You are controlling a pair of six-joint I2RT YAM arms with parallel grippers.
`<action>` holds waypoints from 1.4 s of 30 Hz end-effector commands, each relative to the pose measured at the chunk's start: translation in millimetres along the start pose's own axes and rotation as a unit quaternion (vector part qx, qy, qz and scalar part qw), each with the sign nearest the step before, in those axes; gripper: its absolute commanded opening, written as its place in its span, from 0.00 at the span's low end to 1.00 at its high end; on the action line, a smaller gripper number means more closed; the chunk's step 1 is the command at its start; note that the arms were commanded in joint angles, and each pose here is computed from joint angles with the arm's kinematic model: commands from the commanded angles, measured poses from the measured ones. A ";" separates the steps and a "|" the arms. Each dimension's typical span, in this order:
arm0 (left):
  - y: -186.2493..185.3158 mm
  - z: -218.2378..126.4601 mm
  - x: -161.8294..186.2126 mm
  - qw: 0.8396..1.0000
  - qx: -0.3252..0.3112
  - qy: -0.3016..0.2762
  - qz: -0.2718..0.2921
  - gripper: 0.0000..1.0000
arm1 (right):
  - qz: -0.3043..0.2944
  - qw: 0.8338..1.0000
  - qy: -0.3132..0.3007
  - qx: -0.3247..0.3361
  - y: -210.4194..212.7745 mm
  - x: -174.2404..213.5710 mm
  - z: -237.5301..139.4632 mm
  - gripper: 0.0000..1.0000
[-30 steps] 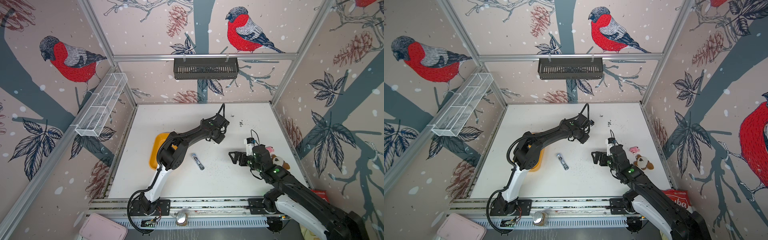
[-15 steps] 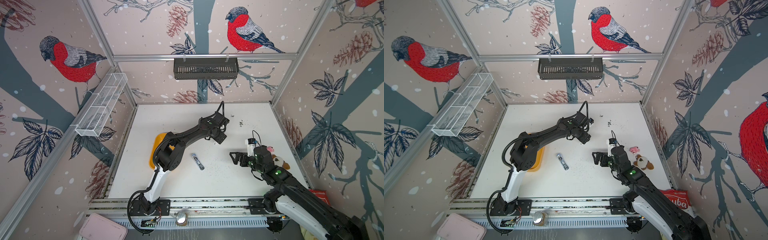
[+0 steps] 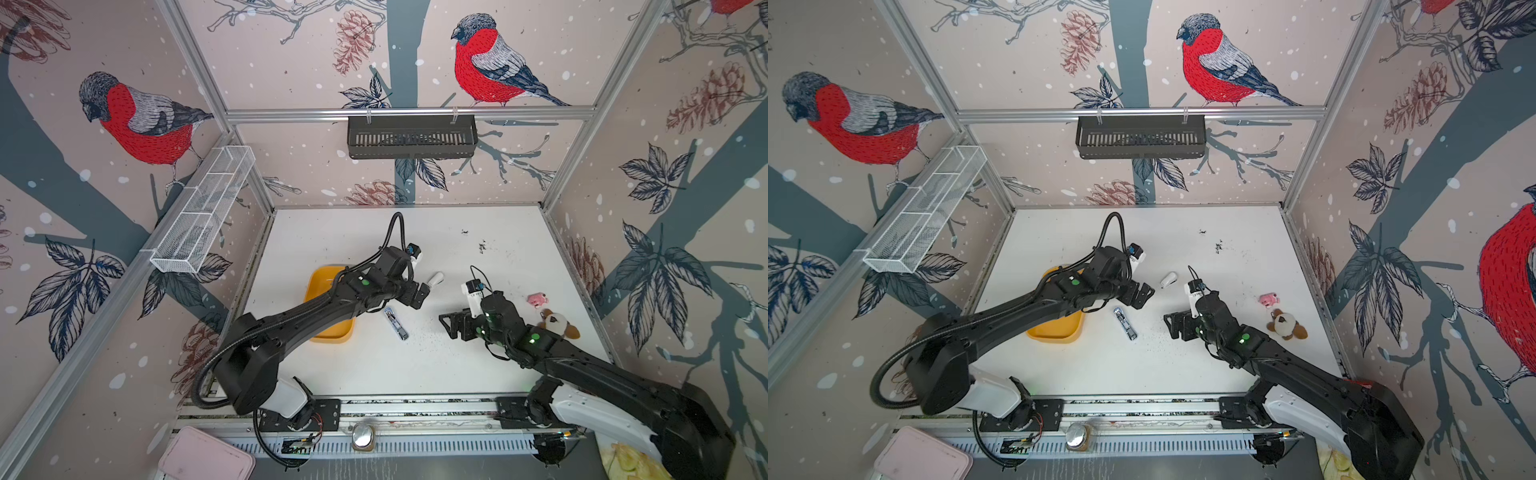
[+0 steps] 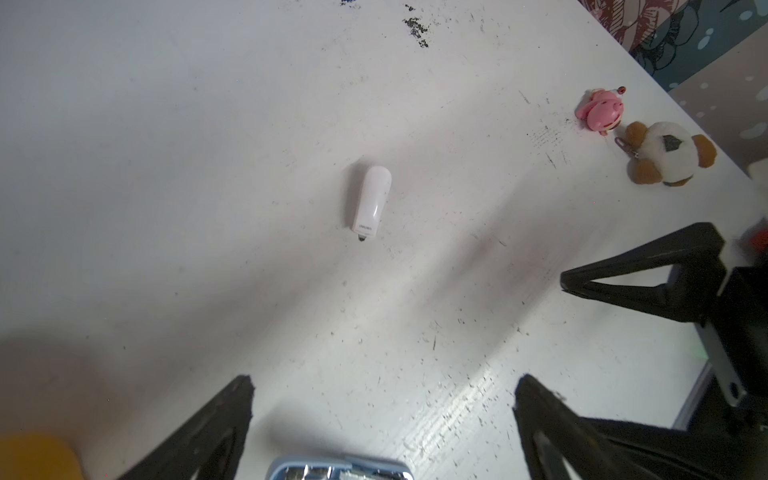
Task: Load the staples into the stapler
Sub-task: 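Move both grippers toward the open light-blue stapler near the yellow tray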
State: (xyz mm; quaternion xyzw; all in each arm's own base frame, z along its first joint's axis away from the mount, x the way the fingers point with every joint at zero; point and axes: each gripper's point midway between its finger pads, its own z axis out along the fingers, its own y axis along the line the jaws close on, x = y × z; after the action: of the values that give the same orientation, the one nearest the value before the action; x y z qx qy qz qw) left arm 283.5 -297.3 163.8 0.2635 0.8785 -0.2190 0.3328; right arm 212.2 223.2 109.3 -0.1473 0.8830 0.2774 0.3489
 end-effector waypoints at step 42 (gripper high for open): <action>95.8 -107.0 25.8 0.957 -0.011 -0.188 -0.222 0.98 | -0.214 0.968 0.115 0.064 64.5 62.6 107.8 0.28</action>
State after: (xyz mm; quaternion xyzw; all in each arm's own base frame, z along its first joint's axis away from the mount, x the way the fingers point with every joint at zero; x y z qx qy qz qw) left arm 271.1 -153.2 190.0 0.0054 0.8505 -0.3154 0.4209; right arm 194.5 343.1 25.0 -0.3499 0.8778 0.1342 0.2983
